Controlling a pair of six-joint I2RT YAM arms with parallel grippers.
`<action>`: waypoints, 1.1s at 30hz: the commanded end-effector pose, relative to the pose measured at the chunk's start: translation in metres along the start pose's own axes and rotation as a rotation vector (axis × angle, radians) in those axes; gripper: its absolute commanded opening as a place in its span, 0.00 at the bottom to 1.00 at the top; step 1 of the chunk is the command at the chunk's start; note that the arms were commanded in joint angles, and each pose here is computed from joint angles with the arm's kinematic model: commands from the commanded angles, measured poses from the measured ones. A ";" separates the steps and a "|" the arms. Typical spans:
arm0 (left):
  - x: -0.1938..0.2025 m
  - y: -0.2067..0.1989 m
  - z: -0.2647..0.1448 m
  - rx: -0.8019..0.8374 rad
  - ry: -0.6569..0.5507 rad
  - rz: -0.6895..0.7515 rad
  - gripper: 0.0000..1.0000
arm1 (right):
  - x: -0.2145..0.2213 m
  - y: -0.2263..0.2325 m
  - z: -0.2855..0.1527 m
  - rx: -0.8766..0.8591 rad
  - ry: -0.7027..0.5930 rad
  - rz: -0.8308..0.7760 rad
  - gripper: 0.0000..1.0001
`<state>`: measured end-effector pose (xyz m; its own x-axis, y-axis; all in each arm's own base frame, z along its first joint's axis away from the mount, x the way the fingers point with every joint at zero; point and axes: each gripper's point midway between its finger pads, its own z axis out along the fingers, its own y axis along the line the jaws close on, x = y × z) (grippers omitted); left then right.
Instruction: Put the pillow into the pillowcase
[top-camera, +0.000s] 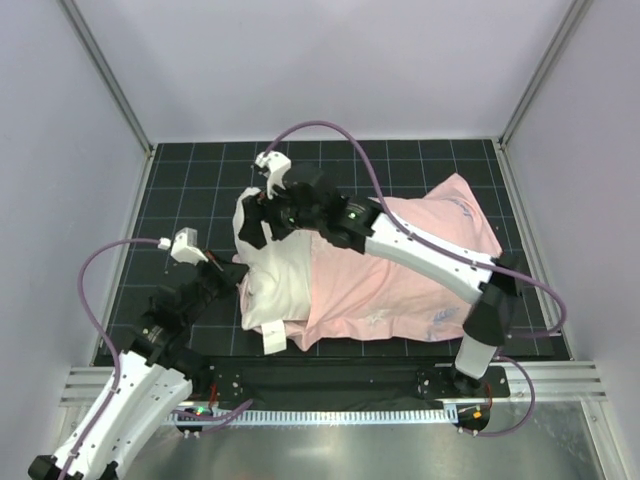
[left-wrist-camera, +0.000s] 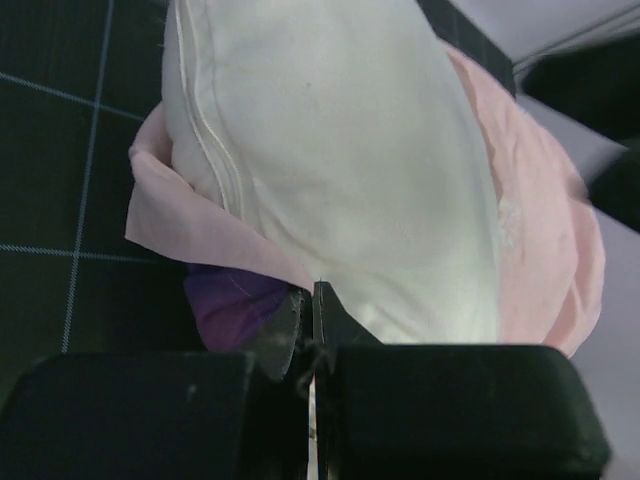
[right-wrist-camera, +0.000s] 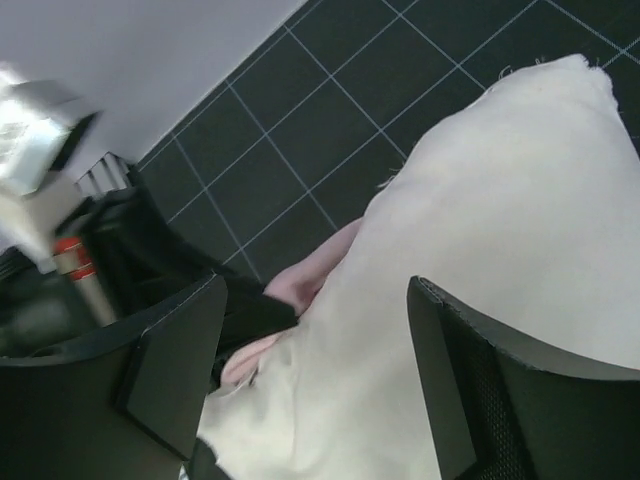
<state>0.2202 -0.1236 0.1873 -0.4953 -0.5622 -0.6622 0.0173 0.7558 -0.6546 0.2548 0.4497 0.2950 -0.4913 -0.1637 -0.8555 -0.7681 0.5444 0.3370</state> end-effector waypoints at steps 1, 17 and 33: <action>-0.036 -0.007 -0.020 0.011 -0.171 -0.046 0.00 | -0.010 -0.011 0.027 0.065 -0.005 -0.023 0.80; -0.074 0.004 -0.061 -0.129 -0.279 0.014 0.00 | 0.155 -0.123 -0.028 0.816 0.344 -0.223 0.39; -0.124 -0.006 -0.103 -0.201 -0.404 0.107 0.00 | 0.152 -0.193 -0.181 1.245 0.380 -0.327 0.04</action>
<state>0.1831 -0.0691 0.2484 -0.4107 -0.5030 -0.7605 -0.0723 0.8494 -0.5228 0.2706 0.2555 0.1933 -0.4861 -0.3225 -0.8122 -0.0845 0.9424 -0.3236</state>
